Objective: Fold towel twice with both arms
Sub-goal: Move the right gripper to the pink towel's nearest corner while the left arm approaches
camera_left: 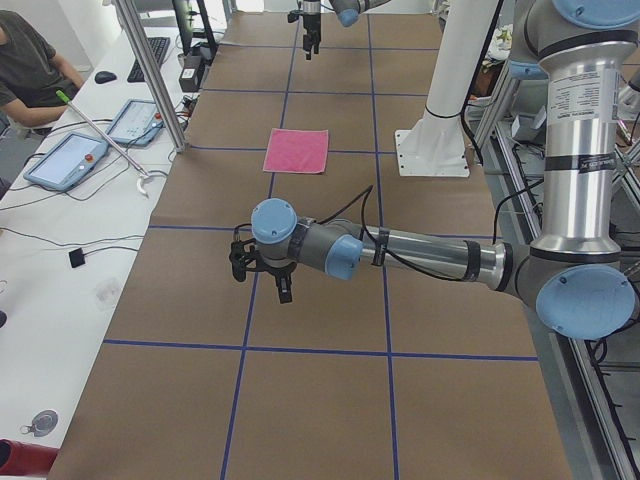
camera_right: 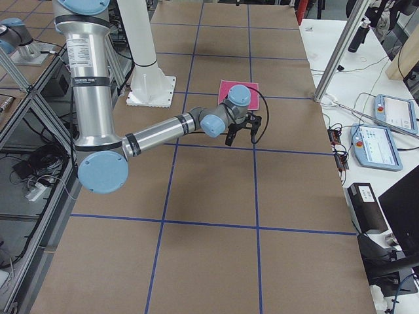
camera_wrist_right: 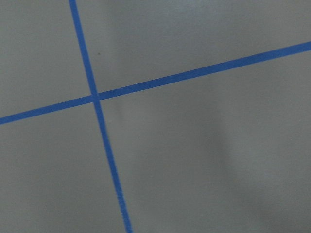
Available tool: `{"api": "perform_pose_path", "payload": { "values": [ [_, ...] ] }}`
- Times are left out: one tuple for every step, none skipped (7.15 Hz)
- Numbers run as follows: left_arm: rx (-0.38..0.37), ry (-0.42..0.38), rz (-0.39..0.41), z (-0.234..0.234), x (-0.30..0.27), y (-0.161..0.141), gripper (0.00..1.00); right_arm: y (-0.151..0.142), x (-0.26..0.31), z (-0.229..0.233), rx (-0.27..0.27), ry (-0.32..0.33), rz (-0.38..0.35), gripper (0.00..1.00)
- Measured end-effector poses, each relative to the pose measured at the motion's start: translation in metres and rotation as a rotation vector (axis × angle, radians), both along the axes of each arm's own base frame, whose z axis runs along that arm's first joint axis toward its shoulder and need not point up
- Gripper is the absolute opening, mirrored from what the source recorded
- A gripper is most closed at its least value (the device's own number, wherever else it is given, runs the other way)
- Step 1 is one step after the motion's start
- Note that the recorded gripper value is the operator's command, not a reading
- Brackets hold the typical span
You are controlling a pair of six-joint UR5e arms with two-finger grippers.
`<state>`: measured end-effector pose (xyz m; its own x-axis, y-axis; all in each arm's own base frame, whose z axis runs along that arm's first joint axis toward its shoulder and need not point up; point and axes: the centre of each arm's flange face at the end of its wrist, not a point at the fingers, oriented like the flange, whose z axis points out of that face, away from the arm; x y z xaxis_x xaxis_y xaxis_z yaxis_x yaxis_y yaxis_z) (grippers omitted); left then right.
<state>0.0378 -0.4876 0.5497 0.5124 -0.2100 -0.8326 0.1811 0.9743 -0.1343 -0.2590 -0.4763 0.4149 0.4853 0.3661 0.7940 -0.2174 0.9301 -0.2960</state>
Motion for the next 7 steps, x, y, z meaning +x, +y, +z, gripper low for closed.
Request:
{"api": "perform_pose_path", "payload": {
  "values": [
    [-0.015,0.031,-0.019,-0.023,0.029,-0.009,1.0,0.009,-0.046,-0.031,-0.039,-0.016,0.041,1.0],
    [-0.036,0.06,-0.032,-0.048,0.056,-0.019,1.0,0.021,-0.089,-0.058,-0.057,-0.026,0.072,0.99],
    [-0.062,0.083,-0.037,-0.074,0.084,-0.028,1.0,0.037,-0.13,-0.081,-0.068,-0.033,0.097,0.98],
    [-0.084,0.096,-0.039,-0.099,0.113,-0.034,1.0,0.053,-0.171,-0.102,-0.093,-0.04,0.13,0.94],
    [-0.098,0.098,-0.046,-0.12,0.14,-0.038,1.0,0.063,-0.204,-0.119,-0.142,-0.049,0.173,0.92],
    [-0.103,0.089,-0.051,-0.133,0.164,-0.039,1.0,0.071,-0.228,-0.128,-0.183,-0.052,0.21,0.88],
    [-0.106,0.082,-0.056,-0.142,0.183,-0.038,1.0,0.076,-0.241,-0.13,-0.207,-0.048,0.244,0.87]
  ]
}}
